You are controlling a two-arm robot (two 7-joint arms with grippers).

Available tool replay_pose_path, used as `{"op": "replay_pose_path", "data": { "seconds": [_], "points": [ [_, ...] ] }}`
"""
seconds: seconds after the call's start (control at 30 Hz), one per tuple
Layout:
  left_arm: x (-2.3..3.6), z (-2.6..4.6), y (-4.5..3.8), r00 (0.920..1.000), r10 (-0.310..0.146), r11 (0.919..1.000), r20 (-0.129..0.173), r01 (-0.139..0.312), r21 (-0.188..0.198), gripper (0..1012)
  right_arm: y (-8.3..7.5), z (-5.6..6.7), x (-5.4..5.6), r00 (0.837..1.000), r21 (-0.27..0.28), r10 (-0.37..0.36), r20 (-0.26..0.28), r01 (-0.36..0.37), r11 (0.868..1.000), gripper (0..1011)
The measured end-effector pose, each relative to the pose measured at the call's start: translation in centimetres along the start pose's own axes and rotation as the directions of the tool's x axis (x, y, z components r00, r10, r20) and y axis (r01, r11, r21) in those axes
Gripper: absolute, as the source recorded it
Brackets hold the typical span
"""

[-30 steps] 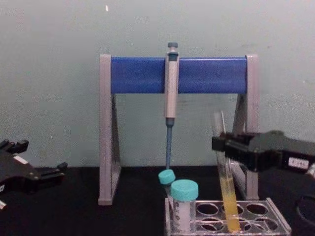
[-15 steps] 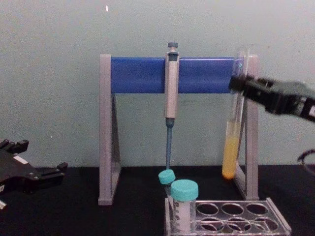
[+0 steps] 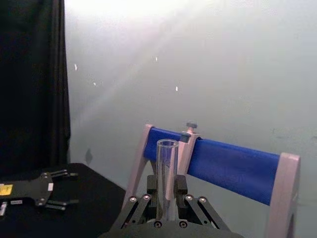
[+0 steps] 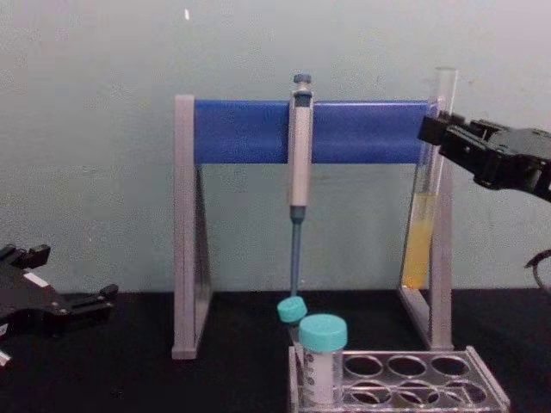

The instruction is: Pick up the test tube from the test tube rack, shake it, then place it back into the test tube rack.

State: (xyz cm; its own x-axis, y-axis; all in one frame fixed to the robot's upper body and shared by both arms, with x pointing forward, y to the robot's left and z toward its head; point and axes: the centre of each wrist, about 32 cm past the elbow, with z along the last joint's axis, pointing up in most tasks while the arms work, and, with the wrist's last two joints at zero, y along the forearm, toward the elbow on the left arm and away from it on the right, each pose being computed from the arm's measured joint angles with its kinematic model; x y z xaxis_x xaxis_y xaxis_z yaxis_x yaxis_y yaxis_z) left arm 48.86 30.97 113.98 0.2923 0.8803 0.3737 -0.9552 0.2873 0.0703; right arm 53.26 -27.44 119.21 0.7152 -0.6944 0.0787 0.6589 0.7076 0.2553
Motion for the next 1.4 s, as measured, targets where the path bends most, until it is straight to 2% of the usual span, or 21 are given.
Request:
{"op": "replay_pose_path", "data": {
  "seconds": [0.37, 0.53, 0.67, 0.77, 1.03, 1.13, 1.2, 1.3, 1.33, 1.37, 1.4],
  "points": [
    [0.0, 0.0, 0.0, 1.0, 0.0, 1.0, 0.0, 0.0, 0.0, 1001, 0.2, -0.2, 0.0, 1.0, 0.008, -0.005, 0.021, 0.005, 1.0, 229],
    [0.0, 0.0, 0.0, 1.0, 0.0, 1.0, 0.0, 0.0, 0.0, 1001, 0.5, -0.2, 0.2, 0.999, 0.025, 0.032, 0.022, -0.033, 0.999, 229],
    [0.0, 0.0, 0.0, 1.0, 0.0, 1.0, 0.0, 0.0, 0.0, 1001, 0.5, -0.2, 0.6, 0.995, 0.04, 0.1, -0.012, -0.1, 0.994, 229],
    [0.0, 0.0, 0.0, 1.0, 0.0, 1.0, 0.0, 0.0, 0.0, 1001, 0.2, 0.0, 1.0, 0.983, 0.042, 0.172, -0.061, -0.169, 0.985, 229],
    [0.0, 0.0, 0.0, 1.0, 0.0, 1.0, 0.0, 0.0, 0.0, 1001, -1.4, 0.4, 1.9, 0.964, 0.007, 0.242, -0.111, -0.243, 0.97, 229],
    [0.0, 0.0, 0.0, 1.0, 0.0, 1.0, 0.0, 0.0, 0.0, 1001, -2.4, 0.8, 2.3, 0.964, -0.034, 0.246, -0.102, -0.25, 0.968, 229],
    [0.0, 0.0, 0.0, 1.0, 0.0, 1.0, 0.0, 0.0, 0.0, 1001, -3.1, 1.2, 2.5, 0.971, -0.074, 0.229, -0.073, -0.234, 0.969, 229],
    [0.0, 0.0, 0.0, 1.0, 0.0, 1.0, 0.0, 0.0, 0.0, 1001, -3.6, 1.6, 2.7, 0.981, -0.116, 0.192, -0.009, -0.192, 0.975, 229],
    [0.0, 0.0, 0.0, 1.0, 0.0, 1.0, 0.0, 0.0, 0.0, 1001, -3.7, 1.8, 2.8, 0.985, -0.129, 0.168, 0.035, -0.162, 0.978, 229],
    [0.0, 0.0, 0.0, 1.0, 0.0, 1.0, 0.0, 0.0, 0.0, 1001, -3.7, 1.8, 2.8, 0.985, -0.129, 0.168, 0.035, -0.162, 0.978, 229],
    [0.0, 0.0, 0.0, 1.0, 0.0, 1.0, 0.0, 0.0, 0.0, 1001, -3.7, 1.9, 2.8, 0.986, -0.137, 0.147, 0.081, -0.135, 0.981, 229]
  ]
}}
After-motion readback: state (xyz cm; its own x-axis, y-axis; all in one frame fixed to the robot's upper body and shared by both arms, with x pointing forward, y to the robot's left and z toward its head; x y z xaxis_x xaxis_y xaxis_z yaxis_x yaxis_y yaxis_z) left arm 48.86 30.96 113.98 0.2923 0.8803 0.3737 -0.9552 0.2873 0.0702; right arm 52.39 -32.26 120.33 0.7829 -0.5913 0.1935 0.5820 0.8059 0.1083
